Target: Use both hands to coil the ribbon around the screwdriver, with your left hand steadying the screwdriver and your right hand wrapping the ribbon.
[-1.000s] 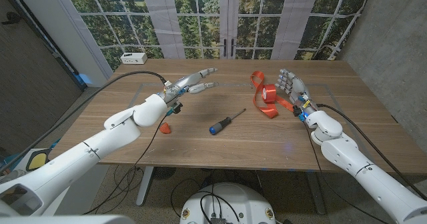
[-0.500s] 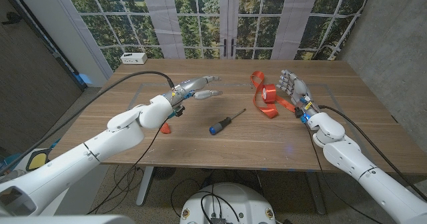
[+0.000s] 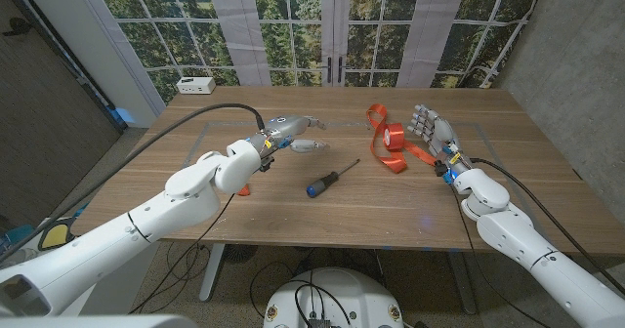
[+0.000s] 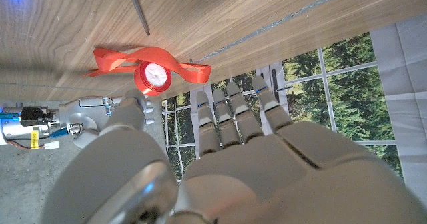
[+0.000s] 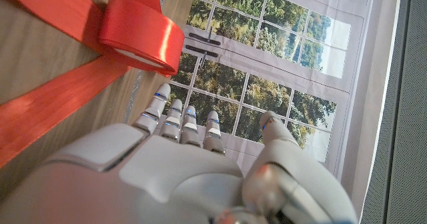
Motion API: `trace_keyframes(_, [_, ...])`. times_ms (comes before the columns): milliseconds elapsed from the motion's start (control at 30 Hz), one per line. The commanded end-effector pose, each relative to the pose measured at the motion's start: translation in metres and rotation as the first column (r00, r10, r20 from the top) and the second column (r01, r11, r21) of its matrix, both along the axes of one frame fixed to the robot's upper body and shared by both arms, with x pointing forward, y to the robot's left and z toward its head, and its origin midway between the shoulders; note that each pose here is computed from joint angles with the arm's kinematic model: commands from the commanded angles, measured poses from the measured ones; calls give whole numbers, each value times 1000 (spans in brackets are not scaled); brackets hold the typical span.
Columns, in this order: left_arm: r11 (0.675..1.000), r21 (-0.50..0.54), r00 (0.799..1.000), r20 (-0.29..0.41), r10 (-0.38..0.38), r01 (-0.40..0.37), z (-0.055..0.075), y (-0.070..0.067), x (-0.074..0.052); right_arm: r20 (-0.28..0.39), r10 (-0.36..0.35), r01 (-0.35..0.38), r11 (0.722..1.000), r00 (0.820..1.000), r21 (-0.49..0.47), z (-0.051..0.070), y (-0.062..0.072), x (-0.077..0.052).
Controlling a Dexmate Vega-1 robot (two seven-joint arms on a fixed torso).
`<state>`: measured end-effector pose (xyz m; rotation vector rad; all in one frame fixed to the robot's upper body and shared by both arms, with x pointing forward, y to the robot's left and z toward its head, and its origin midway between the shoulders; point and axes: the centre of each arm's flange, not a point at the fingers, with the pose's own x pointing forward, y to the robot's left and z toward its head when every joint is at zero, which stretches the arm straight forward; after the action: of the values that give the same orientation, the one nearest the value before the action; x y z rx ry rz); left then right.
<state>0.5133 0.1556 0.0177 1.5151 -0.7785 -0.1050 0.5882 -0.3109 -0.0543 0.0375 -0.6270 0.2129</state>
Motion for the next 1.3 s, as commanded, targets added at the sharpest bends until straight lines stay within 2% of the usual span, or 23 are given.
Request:
trace_keyframes(33, [985,109,991,36,131,-135,2,-12,-8,1,2,-2,1000,1000,-5,0,-2,-1])
trace_keyframes(100, [981,130,989,-3,146,-144,4,-14,-7,1,3,-3,1000,1000,-4,0,-2,-1])
trace_keyframes(333, [963,193,981,-10,195,-189,6,-24,-8,1,7,-7,1000,1000,-3,1,-3,1])
trace_keyframes(367, [964,188,982,9,189,-188,5,-25,-9,3,10,-10,1000,1000,-4,1,-4,2])
trace_keyframes(600, [944,256,972,-46,229,-210,6,-37,-6,5,3,-3,1000,1000,-3,2,-8,3])
trace_keyframes(700, [938,270,971,-32,237,-220,6,-40,-6,5,6,-6,1000,1000,-1,2,-9,5])
trace_keyframes(767, [936,285,969,-70,235,-206,8,-42,-5,-2,5,-5,1000,1000,3,1,-8,6])
trace_keyframes(833, [930,294,970,-28,240,-222,7,-44,-7,-2,12,-12,1000,1000,7,1,-8,8])
trace_keyframes(933, [929,296,970,-28,242,-223,5,-46,-8,1,18,-18,1000,1000,3,2,-8,10])
trace_keyframes(1000, [927,304,968,-52,246,-219,3,-48,-9,2,17,-17,1000,1000,0,3,-8,10])
trace_keyframes(1167, [916,319,964,-27,265,-242,-2,-51,-11,-6,25,-25,1000,1000,0,2,-7,13])
trace_keyframes(1233, [919,319,962,-58,265,-234,-2,-51,-12,-7,26,-26,1000,1000,-4,2,-7,14])
trace_keyframes(1300, [914,327,962,-48,270,-241,-4,-52,-13,-8,30,-30,1000,1000,0,1,-7,15])
